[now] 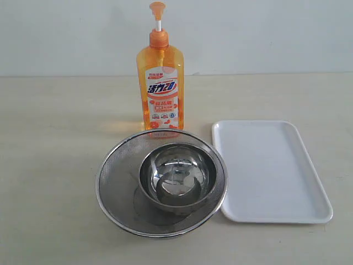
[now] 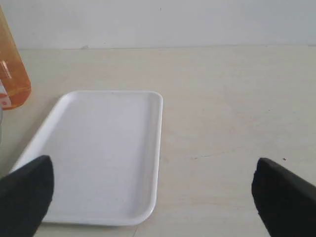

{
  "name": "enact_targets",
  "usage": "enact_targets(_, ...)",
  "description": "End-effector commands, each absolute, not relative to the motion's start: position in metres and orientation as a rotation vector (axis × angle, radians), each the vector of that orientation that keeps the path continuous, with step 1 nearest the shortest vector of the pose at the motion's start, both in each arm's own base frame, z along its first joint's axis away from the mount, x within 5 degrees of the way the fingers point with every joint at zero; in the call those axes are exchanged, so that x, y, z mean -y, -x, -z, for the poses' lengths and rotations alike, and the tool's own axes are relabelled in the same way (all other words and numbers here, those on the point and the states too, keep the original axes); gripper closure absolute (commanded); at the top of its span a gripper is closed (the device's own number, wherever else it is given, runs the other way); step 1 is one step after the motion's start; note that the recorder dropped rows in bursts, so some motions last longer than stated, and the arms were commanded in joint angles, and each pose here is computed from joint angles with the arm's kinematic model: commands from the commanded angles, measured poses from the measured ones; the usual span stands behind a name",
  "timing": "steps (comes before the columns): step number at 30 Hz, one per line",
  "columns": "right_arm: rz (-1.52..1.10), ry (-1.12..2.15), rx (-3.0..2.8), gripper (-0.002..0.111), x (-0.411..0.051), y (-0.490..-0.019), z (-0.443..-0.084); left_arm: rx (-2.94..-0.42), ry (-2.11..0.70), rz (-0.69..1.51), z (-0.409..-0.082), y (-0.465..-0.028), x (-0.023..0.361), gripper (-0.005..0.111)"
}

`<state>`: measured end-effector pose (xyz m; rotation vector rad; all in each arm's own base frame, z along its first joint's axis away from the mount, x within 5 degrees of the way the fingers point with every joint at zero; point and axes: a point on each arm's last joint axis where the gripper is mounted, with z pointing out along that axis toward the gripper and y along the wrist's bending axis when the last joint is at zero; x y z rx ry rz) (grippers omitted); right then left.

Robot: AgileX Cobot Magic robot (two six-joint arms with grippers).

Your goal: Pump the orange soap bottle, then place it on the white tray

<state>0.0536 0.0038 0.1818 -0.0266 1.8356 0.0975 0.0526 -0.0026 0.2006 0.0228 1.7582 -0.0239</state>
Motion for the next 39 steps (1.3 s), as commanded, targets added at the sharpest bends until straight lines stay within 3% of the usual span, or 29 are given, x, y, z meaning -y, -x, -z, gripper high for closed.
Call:
enact_targets(1, -0.096, 0.025, -1.82, 0.003, -0.004, -0.054, -0.183, -1.582, 0.043, 0.139, -0.254, -0.042, 0.006, 0.102)
enact_targets(8, -0.095, 0.025, -1.832, 0.003, -0.004, -0.053, -0.182, -1.376, 0.123, 0.367, -0.315, -0.018, 0.012, 0.102)
enact_targets(24, -0.095, 0.025, -1.832, 0.003, -0.004, -0.053, -0.182, -1.164, 0.184, 0.381, -0.339, -0.011, 0.005, 0.102)
enact_targets(27, -0.095, 0.025, -1.832, 0.003, -0.004, -0.053, -0.182, -1.243, 0.152, 0.308, -0.35, -0.031, 0.005, 0.102)
enact_targets(31, -0.095, 0.025, -1.832, 0.003, -0.004, -0.053, -0.182, -1.456, 0.13, 0.333, -0.388, -0.08, 0.01, 0.102)
enact_targets(35, -0.095, 0.025, -1.832, 0.003, -0.004, -0.053, -0.182, -1.651, -0.08, 0.326, -0.424, -0.134, 0.024, 0.102)
enact_targets(39, -0.095, 0.025, -1.832, 0.003, -0.004, -0.053, -0.182, -1.638, -0.28, 0.393, -0.437, -0.18, 0.038, 0.102)
